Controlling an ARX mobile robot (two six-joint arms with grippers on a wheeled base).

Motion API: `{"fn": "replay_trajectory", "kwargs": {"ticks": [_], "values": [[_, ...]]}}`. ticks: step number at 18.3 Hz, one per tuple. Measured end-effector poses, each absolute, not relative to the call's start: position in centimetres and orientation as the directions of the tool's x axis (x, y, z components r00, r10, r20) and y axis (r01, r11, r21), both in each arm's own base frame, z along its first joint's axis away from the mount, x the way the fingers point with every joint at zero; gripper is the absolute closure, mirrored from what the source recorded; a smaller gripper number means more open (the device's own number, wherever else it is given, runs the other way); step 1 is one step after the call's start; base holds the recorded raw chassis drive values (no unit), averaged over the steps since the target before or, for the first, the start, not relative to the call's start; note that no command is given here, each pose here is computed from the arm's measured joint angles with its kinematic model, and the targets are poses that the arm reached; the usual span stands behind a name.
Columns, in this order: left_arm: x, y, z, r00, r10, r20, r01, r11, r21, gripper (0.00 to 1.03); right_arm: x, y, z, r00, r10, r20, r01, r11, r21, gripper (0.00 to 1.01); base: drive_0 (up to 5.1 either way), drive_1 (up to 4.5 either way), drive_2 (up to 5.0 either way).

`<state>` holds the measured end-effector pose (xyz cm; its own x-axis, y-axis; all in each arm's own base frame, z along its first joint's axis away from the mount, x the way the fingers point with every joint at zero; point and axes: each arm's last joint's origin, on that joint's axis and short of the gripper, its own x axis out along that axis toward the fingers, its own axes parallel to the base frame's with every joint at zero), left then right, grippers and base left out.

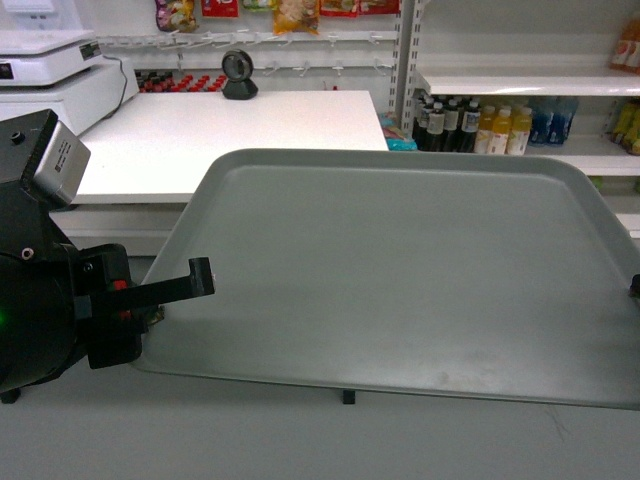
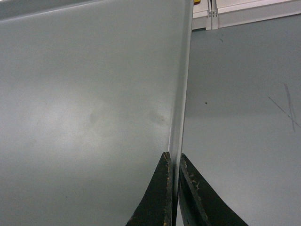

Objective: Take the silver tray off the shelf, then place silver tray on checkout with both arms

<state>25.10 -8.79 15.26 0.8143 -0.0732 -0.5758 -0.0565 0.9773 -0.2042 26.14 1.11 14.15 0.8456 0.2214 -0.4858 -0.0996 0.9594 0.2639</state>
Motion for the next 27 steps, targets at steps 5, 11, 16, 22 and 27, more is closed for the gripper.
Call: {"fn": "replay_trajectory", "kwargs": {"ticks": [5, 11, 16, 22, 27], "values": [[25.1, -8.79, 15.26, 0.814, -0.073, -0.576, -0.056, 0.977, -0.204, 1.01, 26.12, 1.11, 14.13, 0.844, 0.221, -0.488, -0.099, 0.959, 0.264, 0.98, -5.0, 2.46, 2.5], [25.11, -8.79, 15.27, 0.815, -0.073, -0.575, -0.056, 0.977, -0.205, 1.01, 26.14, 1.11, 14.16, 0.845, 0.221, -0.486, -0.099, 0.959, 0.264, 0.98, -5.0, 2.5, 2.5], [25.09, -8.77, 15.24, 0.813, -0.072, -0.578, -0.058, 0.978, -0.202, 1.01, 26.12, 1.14, 14.08, 0.842, 0.222, -0.492, -0.098, 0.959, 0.265, 0.98, -2.9, 1.54, 1.5], [25.13, -8.69, 15.35, 0.818, -0.069, -0.572, -0.061, 0.977, -0.205, 1.01, 26.17, 1.24, 14.21, 0.846, 0.225, -0.483, -0.104, 0.959, 0.264, 0.98, -0.1, 1.98, -2.2], [25.11, -8.68, 15.29, 0.815, -0.07, -0.575, -0.061, 0.977, -0.204, 1.01, 26.17, 1.24, 14.19, 0.846, 0.225, -0.484, -0.104, 0.959, 0.264, 0.98, 0.1, 4.23, -4.1]]}}
